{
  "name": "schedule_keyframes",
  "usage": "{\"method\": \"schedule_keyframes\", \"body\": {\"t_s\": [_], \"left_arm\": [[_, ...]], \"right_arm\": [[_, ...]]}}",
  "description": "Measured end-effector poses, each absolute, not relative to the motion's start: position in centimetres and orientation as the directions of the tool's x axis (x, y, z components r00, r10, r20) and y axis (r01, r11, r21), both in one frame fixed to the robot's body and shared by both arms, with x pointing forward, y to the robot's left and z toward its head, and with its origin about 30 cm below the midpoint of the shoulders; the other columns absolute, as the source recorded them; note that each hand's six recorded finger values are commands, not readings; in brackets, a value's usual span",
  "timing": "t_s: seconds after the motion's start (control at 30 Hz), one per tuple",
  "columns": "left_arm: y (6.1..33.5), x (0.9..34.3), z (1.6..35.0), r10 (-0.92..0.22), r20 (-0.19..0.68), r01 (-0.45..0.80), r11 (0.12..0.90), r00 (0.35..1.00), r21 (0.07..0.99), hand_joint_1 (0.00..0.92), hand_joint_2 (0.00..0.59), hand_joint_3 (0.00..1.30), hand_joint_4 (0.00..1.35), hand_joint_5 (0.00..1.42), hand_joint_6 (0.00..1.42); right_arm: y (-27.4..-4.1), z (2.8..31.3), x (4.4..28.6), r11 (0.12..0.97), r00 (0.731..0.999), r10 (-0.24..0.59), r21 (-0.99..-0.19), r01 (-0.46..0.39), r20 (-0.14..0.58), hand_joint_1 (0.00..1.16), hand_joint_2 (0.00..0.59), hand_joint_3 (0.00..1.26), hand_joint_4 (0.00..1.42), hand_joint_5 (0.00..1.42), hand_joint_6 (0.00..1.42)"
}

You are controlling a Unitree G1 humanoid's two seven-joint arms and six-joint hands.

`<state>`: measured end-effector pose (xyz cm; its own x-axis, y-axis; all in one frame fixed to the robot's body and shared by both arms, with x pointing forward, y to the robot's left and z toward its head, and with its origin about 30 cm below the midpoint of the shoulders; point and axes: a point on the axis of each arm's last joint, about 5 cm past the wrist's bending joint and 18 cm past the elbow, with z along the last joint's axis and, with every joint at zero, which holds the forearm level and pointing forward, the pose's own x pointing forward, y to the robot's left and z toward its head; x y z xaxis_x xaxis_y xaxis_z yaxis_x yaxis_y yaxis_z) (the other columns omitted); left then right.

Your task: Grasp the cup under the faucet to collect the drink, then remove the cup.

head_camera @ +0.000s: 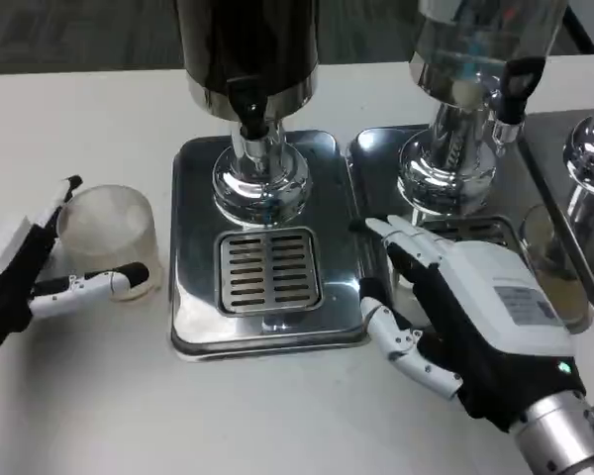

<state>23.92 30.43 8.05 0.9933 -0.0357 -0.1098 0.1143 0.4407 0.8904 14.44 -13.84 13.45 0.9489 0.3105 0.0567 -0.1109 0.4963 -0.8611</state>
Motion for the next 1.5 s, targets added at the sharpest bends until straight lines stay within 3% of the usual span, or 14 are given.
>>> {"method": "schedule_keyframes", "body": {"t_s": [0.77,1.13,1.5], "left_arm": [[29.2,24.0,7.1,-0.003,-0.068,0.061,0.495,0.998,0.867,0.199,0.082,0.0,0.11,0.35,0.56],[28.6,24.2,6.9,-0.014,-0.055,0.054,0.526,0.998,0.849,0.143,0.141,0.22,0.23,0.48,0.79],[28.2,24.1,6.6,-0.016,-0.048,0.048,0.539,0.999,0.841,0.131,0.198,0.44,0.45,0.73,1.03]], "right_arm": [[-14.7,13.6,14.6,0.5,0.956,0.292,-0.854,-0.145,0.008,0.05,0.484,0.17,0.14,0.16,0.16],[-15.0,13.6,14.4,0.489,0.958,0.287,-0.857,-0.163,-0.018,0.05,0.484,0.17,0.15,0.16,0.16],[-15.0,14.1,14.3,0.488,0.954,0.3,-0.857,-0.168,-0.016,0.05,0.484,0.17,0.17,0.16,0.15]]}}
